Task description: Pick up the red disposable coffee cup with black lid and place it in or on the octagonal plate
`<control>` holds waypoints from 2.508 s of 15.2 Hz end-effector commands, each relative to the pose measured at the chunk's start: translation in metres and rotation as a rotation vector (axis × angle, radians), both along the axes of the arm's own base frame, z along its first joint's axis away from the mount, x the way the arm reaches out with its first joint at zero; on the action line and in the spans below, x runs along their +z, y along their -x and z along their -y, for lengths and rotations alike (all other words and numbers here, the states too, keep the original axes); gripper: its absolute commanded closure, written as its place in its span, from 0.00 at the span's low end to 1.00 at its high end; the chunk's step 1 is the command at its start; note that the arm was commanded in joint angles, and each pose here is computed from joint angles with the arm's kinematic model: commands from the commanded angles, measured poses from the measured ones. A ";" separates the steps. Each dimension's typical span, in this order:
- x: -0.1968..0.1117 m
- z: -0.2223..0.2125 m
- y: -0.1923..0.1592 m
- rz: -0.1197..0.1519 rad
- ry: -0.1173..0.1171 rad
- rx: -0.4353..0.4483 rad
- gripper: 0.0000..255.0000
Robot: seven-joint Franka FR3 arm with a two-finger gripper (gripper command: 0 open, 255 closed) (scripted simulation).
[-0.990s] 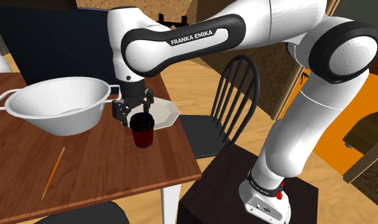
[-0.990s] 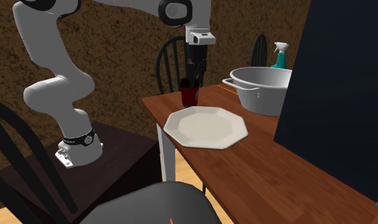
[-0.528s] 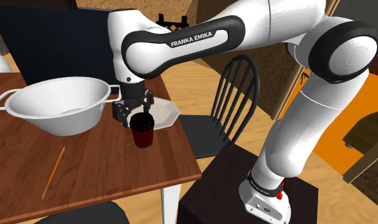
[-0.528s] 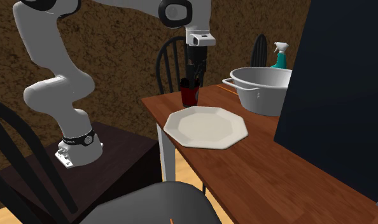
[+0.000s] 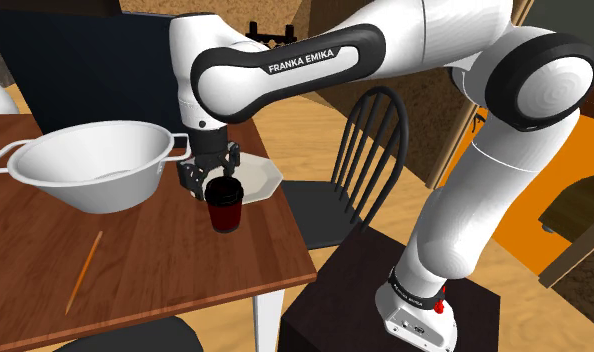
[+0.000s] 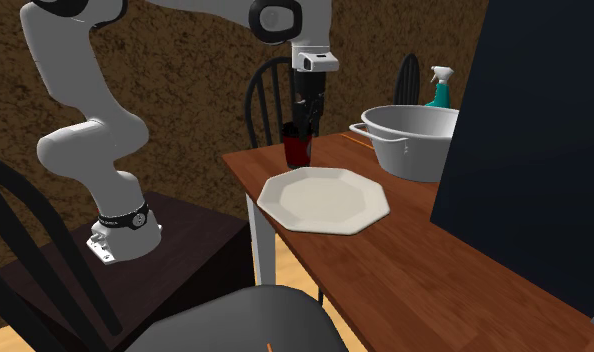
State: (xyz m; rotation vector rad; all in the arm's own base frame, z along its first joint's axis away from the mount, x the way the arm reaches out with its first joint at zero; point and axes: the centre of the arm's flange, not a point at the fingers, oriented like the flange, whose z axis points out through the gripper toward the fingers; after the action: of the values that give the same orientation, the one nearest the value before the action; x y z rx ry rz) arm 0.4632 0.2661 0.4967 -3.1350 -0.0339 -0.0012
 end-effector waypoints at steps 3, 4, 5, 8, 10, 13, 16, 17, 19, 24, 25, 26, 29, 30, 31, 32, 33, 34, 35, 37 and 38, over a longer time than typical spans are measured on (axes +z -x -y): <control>0.004 0.000 0.000 -0.002 0.001 0.000 1.00; 0.009 0.000 0.000 -0.002 0.001 0.000 1.00; 0.015 0.000 0.000 -0.002 0.001 0.000 1.00; 0.030 0.000 0.000 -0.002 0.001 0.000 1.00; 0.041 0.000 0.000 -0.002 0.001 0.000 1.00; 0.057 0.000 0.000 -0.002 0.001 0.000 1.00; 0.073 0.000 0.000 -0.002 0.001 0.000 1.00; 0.078 0.000 0.000 -0.002 0.001 0.000 1.00; 0.084 0.000 0.000 -0.002 0.001 0.000 1.00; 0.095 0.049 -0.043 -0.002 0.001 0.000 1.00; 0.097 0.058 -0.051 -0.002 0.001 0.000 1.00; 0.099 0.068 -0.060 -0.002 0.001 0.000 1.00; 0.106 0.097 -0.086 -0.002 0.001 0.000 1.00; 0.108 0.107 -0.094 -0.002 0.001 0.000 1.00; 0.110 0.117 -0.103 -0.002 0.001 0.000 1.00; 0.113 0.127 -0.112 -0.002 0.001 0.000 1.00; 0.116 0.143 -0.126 -0.002 0.001 0.000 1.00; 0.111 0.143 -0.126 -0.002 0.001 0.000 1.00; 0.106 0.143 -0.126 -0.002 0.001 0.000 1.00; 0.095 0.143 -0.126 -0.002 0.001 0.000 1.00; 0.090 0.143 -0.126 -0.002 0.001 0.000 1.00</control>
State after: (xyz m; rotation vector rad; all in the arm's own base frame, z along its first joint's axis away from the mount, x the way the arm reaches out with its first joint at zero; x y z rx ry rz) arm 0.5892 0.1231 0.5921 -3.1360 -0.0337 0.0040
